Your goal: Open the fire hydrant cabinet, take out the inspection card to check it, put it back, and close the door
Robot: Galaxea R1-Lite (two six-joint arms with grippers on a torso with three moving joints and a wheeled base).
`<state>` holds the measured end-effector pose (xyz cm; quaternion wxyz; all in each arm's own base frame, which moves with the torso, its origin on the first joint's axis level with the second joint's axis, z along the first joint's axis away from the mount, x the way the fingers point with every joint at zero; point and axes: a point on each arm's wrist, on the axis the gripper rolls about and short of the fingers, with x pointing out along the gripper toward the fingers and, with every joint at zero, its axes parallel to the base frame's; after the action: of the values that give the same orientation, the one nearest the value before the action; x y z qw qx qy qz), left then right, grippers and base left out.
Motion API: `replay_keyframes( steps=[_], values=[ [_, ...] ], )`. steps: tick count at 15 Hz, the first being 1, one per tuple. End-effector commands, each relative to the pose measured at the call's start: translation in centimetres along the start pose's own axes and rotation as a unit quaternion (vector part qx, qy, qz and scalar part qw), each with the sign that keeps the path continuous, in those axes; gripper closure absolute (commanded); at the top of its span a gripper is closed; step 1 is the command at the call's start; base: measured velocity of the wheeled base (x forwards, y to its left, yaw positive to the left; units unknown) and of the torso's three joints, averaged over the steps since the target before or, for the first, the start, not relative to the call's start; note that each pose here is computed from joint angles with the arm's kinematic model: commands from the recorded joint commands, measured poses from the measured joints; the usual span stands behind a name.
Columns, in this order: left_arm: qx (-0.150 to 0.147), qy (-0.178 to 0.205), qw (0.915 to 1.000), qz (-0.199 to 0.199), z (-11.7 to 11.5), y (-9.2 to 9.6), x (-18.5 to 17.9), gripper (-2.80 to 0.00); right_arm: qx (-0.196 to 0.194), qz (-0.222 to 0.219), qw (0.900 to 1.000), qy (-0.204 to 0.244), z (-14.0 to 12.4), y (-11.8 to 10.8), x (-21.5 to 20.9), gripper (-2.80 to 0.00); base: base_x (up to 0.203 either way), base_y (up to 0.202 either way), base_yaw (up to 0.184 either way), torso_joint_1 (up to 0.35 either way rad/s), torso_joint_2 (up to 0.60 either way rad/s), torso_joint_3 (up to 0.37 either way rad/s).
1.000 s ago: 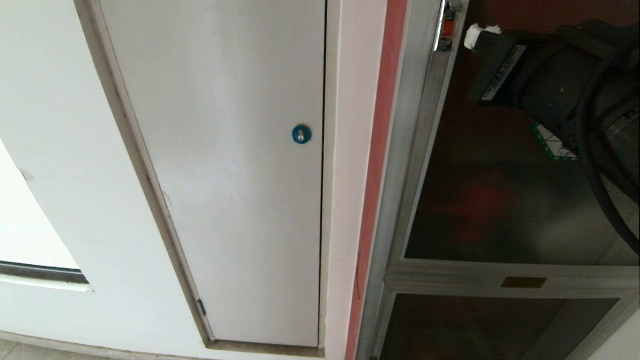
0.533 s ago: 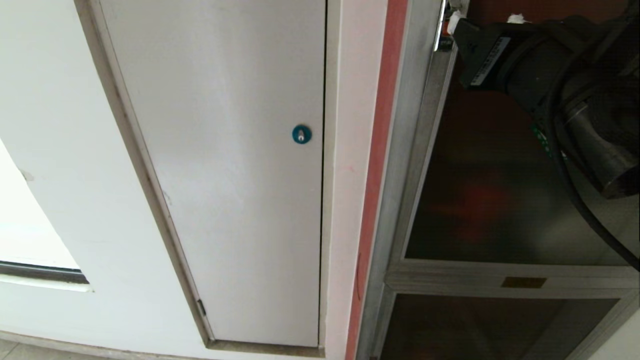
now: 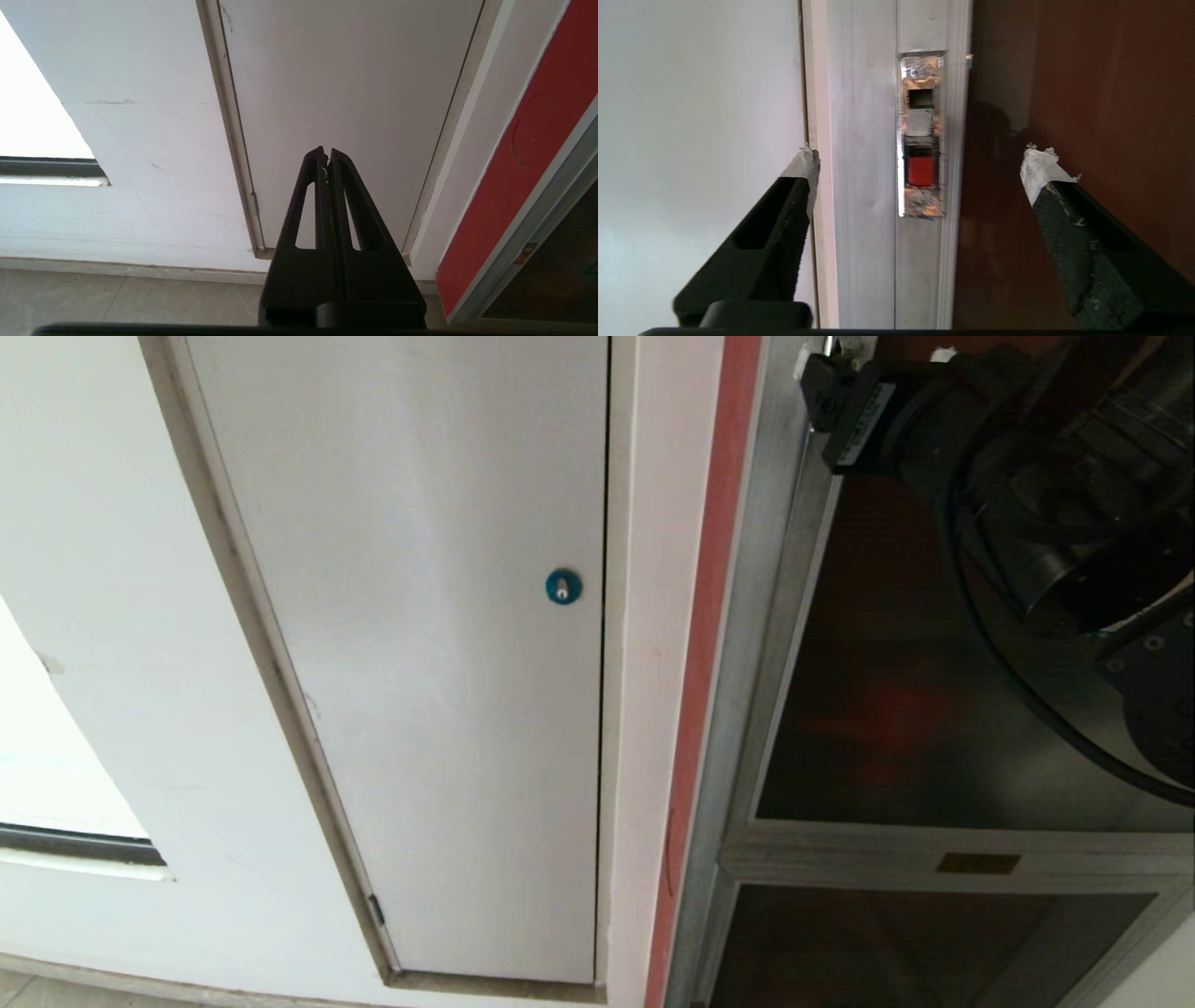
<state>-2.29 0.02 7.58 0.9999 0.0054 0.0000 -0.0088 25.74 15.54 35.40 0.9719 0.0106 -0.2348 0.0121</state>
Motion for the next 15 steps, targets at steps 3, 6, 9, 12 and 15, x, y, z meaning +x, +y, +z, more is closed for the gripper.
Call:
replay_keyframes(
  steps=[3,6,9,12,15],
  values=[
    [0.0,0.0,1.0,0.0,0.0,0.0,0.0,0.0,-0.004,-0.006,1.0,0.002,-0.4,0.4,1.1,-2.8,0.0,0.0,0.0,0.0,0.0,0.0],
    [0.0,0.0,1.0,0.0,0.0,0.0,0.0,0.0,-0.008,-0.016,1.0,0.0,-0.3,-0.1,1.8,-2.8,0.0,0.0,0.0,0.0,0.0,0.0],
    [0.0,0.0,1.0,0.0,0.0,0.0,0.0,0.0,-0.012,-0.018,1.0,0.003,-0.2,-0.3,2.0,-2.8,0.0,0.0,0.0,0.0,0.0,0.0],
    [0.0,0.0,1.0,0.0,0.0,0.0,0.0,0.0,-0.009,-0.023,1.0,-0.005,0.3,-0.5,2.3,-2.8,0.0,0.0,0.0,0.0,0.0,0.0],
    [0.0,0.001,1.0,0.0,0.0,0.0,0.0,0.0,-0.01,-0.025,1.0,-0.005,0.0,-0.4,2.6,0.0,0.0,0.0,0.0,0.0,0.0,0.0]
  ],
)
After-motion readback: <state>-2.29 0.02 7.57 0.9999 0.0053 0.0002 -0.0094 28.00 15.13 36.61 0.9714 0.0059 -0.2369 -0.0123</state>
